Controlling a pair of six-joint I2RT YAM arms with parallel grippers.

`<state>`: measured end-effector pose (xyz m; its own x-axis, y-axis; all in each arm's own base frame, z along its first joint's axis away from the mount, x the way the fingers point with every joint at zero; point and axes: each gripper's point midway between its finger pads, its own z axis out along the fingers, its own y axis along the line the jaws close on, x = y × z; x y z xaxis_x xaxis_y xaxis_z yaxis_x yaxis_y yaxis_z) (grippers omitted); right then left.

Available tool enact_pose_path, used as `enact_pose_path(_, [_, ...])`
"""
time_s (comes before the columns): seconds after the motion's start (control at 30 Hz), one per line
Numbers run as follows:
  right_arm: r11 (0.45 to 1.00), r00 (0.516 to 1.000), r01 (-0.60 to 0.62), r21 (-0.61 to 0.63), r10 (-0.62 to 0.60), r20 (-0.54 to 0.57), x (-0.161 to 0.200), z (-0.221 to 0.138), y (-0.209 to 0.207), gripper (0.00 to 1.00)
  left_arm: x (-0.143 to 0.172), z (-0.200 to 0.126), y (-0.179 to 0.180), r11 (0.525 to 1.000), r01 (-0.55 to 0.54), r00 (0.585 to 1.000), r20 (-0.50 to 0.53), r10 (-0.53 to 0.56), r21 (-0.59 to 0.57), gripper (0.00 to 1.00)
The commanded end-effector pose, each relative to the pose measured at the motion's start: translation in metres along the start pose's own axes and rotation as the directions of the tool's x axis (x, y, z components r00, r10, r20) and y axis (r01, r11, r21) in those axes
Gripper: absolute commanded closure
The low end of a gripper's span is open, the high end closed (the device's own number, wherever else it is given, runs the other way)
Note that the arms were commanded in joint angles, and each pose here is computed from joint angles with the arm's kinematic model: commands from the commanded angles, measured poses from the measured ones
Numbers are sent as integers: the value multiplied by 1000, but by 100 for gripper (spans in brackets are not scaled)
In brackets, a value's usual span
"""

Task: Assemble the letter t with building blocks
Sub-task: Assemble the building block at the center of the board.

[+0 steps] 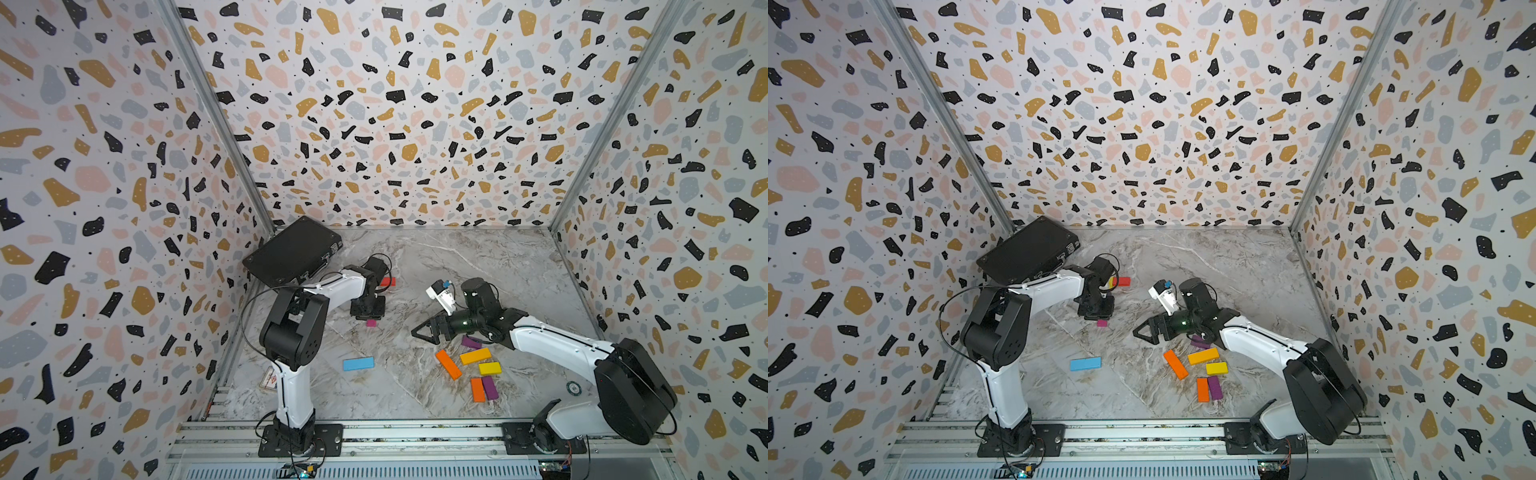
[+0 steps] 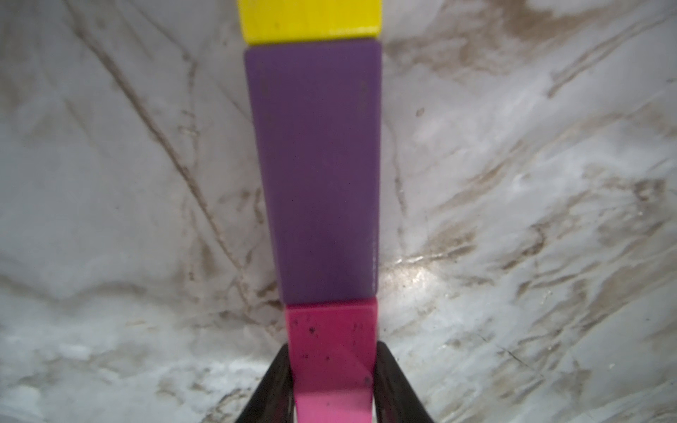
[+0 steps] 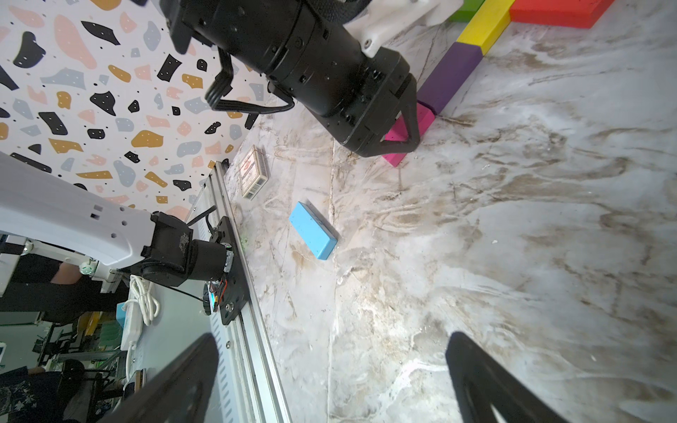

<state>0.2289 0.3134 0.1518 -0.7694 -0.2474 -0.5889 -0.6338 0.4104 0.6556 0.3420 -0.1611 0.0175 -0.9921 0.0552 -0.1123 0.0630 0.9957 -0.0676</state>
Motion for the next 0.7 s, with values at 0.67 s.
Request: enact_pose_path(0.67, [1000,1000,3,-23,-3,12,-2,-1,4,1,-9,8,7,999,14,1000,1,-14,-30,59])
